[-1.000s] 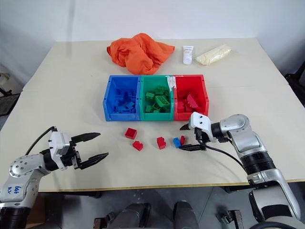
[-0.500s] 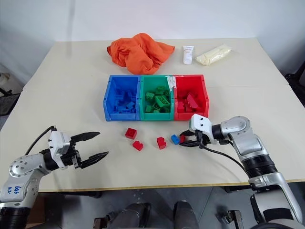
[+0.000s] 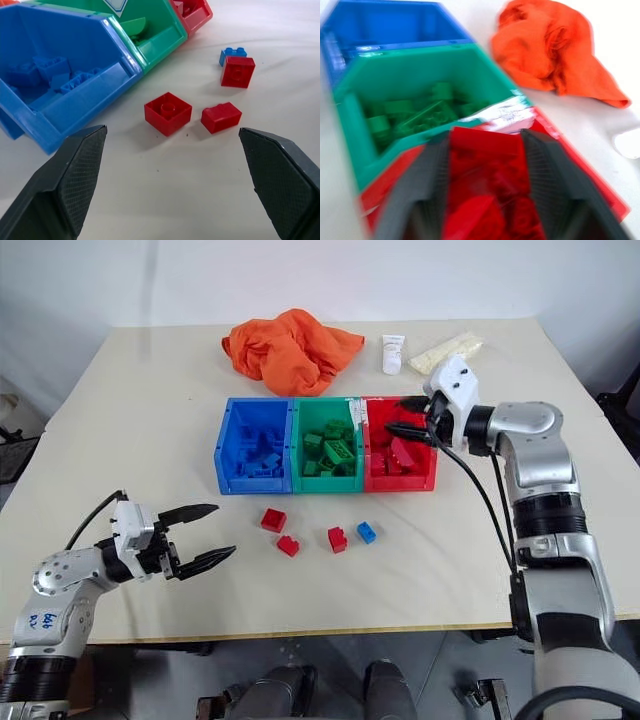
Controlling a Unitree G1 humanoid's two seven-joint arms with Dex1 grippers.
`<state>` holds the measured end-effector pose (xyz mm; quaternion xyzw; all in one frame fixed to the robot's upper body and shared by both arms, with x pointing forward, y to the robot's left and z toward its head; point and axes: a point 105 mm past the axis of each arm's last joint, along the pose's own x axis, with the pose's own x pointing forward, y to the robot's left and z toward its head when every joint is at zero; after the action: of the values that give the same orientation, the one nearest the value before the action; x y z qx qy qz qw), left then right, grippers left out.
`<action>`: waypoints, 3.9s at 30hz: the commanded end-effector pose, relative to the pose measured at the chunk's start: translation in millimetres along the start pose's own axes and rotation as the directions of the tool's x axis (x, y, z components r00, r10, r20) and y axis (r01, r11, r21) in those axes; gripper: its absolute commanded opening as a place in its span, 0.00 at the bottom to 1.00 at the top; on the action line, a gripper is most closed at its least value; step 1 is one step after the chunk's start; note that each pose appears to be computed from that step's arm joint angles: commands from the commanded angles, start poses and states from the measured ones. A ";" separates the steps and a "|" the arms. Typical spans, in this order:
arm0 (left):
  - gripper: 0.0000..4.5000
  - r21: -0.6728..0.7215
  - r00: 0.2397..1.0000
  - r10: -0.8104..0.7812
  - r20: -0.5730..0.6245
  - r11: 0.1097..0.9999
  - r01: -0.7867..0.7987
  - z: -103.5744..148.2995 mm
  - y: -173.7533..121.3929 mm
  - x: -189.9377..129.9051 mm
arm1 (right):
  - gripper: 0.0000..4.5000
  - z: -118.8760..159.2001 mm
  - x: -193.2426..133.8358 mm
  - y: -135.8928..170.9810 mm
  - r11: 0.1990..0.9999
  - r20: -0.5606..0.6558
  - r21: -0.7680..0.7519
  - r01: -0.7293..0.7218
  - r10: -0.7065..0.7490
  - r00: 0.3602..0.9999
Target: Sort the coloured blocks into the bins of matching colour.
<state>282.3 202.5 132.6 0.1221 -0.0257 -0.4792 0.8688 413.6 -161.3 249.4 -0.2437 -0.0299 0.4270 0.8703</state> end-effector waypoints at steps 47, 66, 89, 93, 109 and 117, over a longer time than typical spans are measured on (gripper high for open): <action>1.00 0.053 0.999 -0.044 0.023 0.998 0.043 13.3 -0.3 -2.0 | 0.99 -55.0 -16.1 138.1 0.888 -0.153 0.069 -0.456 0.461 0.874; 1.00 0.043 1.000 0.008 0.021 0.999 -0.008 11.4 -4.1 -7.7 | 0.30 -47.6 5.4 129.4 0.898 -0.099 0.015 -0.439 0.439 0.893; 1.00 0.078 0.999 0.009 0.052 0.997 -0.013 15.7 -1.0 0.7 | 0.38 99.5 164.6 120.6 0.969 0.211 -0.119 -0.215 0.236 0.949; 1.00 0.083 0.998 0.009 0.059 0.996 -0.014 17.0 -2.3 2.7 | 0.67 109.4 174.2 124.8 0.976 0.240 -0.120 -0.180 0.204 0.949; 1.00 0.065 0.998 -0.020 0.055 0.998 0.016 13.2 0.2 4.1 | 1.00 60.5 61.6 126.9 0.833 0.264 -0.212 -0.511 0.552 0.791; 1.00 0.059 0.998 -0.035 0.045 0.998 0.032 9.2 4.7 3.8 | 1.00 7.5 -35.5 118.0 0.859 0.092 -0.024 -0.512 0.511 0.854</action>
<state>287.4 196.4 139.0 0.1307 -0.0490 -0.4978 0.8560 313.1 -116.1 195.6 -0.2215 0.0053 0.6552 0.7222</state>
